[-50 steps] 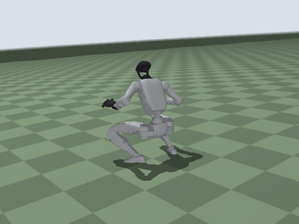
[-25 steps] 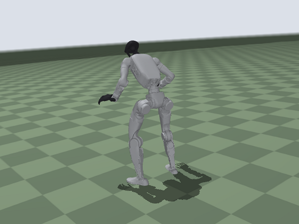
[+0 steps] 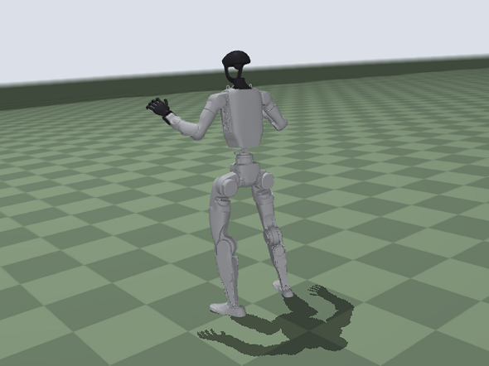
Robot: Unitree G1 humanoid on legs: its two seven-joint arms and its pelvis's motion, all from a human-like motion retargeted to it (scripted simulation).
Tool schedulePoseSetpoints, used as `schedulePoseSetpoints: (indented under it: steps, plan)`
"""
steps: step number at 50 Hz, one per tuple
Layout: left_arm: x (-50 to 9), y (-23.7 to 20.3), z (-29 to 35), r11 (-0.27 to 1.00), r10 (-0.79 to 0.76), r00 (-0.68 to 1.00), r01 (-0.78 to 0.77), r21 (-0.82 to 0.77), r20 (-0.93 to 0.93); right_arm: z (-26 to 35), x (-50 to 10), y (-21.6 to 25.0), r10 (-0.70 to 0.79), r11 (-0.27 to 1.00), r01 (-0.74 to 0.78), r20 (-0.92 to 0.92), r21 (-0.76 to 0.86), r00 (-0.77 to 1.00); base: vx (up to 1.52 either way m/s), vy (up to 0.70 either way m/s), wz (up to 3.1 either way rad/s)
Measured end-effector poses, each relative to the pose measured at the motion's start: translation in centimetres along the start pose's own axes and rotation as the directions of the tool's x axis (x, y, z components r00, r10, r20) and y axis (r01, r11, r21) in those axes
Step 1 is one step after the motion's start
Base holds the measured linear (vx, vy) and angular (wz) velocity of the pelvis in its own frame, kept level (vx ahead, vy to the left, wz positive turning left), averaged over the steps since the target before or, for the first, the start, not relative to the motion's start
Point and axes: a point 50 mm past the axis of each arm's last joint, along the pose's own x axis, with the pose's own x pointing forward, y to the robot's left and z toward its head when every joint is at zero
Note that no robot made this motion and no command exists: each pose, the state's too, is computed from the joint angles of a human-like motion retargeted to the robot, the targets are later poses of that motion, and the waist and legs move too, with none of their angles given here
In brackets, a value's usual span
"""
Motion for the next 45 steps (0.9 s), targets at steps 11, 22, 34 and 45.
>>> schedulePoseSetpoints:
  steps: [11, 22, 34, 45]
  plan:
    - [-4.0, 1.2, -1.8, 0.992, -0.125, 0.986, 0.127, 0.01, -0.112, -1.7, -3.1, 1.3, 0.174, 0.984, -0.169, -0.139, 0.05, 0.975, 0.06, 0.0, 0.0]
    - [-4.7, 2.7, -2.4, 0.992, -0.099, 0.983, 0.109, 0.062, -0.153, -2.6, -3.7, 0.7, 0.187, 0.982, -0.185, -0.192, 0.029, 0.963, 0.0, 0.0, 0.0]
    - [-5.1, 3.5, -3.1, 0.997, -0.026, 0.974, 0.042, 0.065, -0.224, -3.0, -3.5, -0.2, 0.133, 0.991, -0.128, -0.237, 0.034, 0.962, 0.0, 0.0, 0.0]
    - [-4.8, 3.8, -3.0, 0.998, 0.005, 0.974, 0.01, 0.068, -0.226, -1.9, -2.8, -1.0, 0.05, 0.999, -0.045, -0.215, 0.03, 0.975, 0.0, 0.0, 0.0]
